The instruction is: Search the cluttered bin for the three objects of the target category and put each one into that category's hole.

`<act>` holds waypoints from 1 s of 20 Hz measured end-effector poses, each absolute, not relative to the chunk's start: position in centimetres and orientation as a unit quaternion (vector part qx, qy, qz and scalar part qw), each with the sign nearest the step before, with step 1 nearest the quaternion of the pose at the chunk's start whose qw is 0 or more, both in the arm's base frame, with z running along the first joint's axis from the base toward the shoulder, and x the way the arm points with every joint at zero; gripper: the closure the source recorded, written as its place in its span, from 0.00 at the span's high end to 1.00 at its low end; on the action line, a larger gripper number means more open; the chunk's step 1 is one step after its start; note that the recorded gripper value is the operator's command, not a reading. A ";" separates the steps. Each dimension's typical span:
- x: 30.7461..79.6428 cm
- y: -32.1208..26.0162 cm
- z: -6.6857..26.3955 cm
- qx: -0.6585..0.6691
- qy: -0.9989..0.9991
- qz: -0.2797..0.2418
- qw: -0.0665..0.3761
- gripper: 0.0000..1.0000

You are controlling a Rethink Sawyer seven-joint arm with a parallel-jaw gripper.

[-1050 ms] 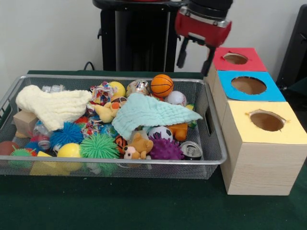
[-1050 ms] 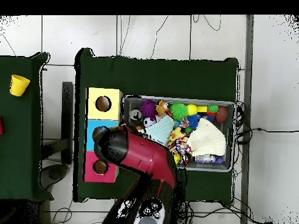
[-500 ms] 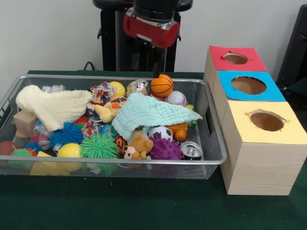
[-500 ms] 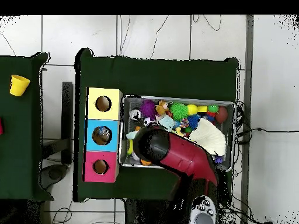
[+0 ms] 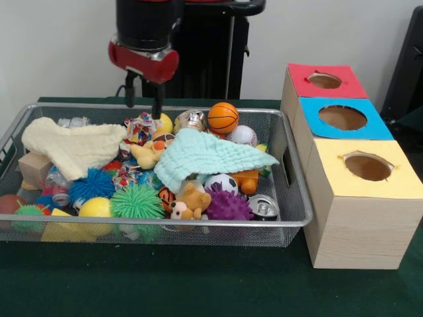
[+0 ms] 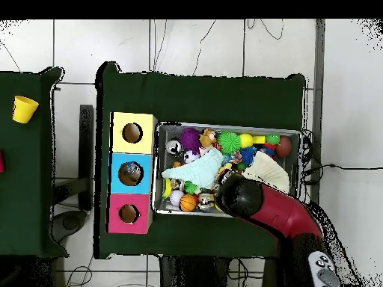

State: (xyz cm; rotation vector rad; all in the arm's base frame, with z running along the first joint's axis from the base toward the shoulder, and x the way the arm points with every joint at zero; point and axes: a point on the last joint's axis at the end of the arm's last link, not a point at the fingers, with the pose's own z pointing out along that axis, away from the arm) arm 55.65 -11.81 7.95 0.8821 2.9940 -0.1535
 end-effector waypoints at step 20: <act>57.5 -14.6 2.7 0.165 0.986 0.004 0.011 1.00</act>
